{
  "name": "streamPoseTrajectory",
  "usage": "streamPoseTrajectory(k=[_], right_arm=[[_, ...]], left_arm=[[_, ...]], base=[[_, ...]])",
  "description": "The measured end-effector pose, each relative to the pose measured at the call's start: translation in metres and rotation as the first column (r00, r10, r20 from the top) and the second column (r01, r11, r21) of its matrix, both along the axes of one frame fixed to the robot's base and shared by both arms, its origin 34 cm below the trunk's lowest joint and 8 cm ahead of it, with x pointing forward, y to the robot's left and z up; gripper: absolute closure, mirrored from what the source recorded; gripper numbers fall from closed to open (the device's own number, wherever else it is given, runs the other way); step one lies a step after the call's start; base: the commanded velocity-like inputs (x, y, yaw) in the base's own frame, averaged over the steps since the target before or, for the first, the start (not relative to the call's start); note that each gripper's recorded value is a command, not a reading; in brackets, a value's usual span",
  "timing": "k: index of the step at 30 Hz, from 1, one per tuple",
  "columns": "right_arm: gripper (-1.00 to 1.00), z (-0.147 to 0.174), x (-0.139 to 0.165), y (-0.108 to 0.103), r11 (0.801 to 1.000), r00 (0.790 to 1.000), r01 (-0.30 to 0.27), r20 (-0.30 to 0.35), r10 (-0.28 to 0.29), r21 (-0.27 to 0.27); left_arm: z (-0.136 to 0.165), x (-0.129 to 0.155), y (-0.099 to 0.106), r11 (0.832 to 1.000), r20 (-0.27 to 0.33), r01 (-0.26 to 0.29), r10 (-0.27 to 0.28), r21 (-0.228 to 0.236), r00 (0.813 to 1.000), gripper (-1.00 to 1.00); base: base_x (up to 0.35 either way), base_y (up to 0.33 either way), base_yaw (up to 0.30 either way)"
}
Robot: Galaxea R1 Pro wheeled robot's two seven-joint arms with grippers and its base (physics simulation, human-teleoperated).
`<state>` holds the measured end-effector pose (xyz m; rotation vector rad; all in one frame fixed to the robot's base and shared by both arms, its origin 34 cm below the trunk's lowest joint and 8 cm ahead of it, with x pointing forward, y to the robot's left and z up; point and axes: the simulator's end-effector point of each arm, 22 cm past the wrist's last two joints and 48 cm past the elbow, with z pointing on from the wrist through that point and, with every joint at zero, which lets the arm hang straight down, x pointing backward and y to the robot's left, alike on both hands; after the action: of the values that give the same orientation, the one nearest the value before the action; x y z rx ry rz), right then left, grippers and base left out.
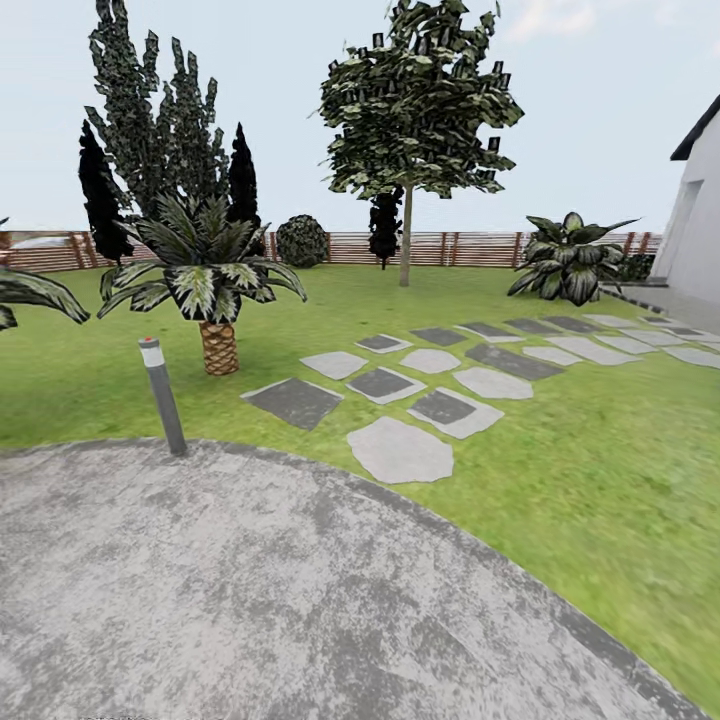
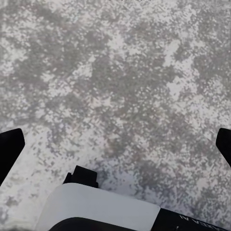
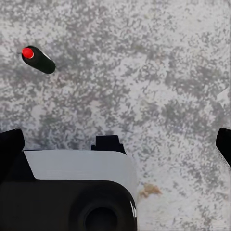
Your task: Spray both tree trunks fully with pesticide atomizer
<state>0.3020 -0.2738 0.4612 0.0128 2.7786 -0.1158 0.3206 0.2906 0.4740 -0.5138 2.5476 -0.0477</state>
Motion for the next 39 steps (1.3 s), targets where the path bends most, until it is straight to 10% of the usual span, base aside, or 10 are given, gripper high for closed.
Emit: streamPoseTrajectory(k=[39], right_arm=[[-1.00,-0.0001,-0.0002,-0.0006,1.000,1.000,0.005,-0.001,-0.005,0.000]], left_arm=[[-0.0001,-0.0001,0.0004,1.000,0.000,-0.003,0.003,0.000,1.000,-1.00]], base=[[0.053,-0.043,0.155]])
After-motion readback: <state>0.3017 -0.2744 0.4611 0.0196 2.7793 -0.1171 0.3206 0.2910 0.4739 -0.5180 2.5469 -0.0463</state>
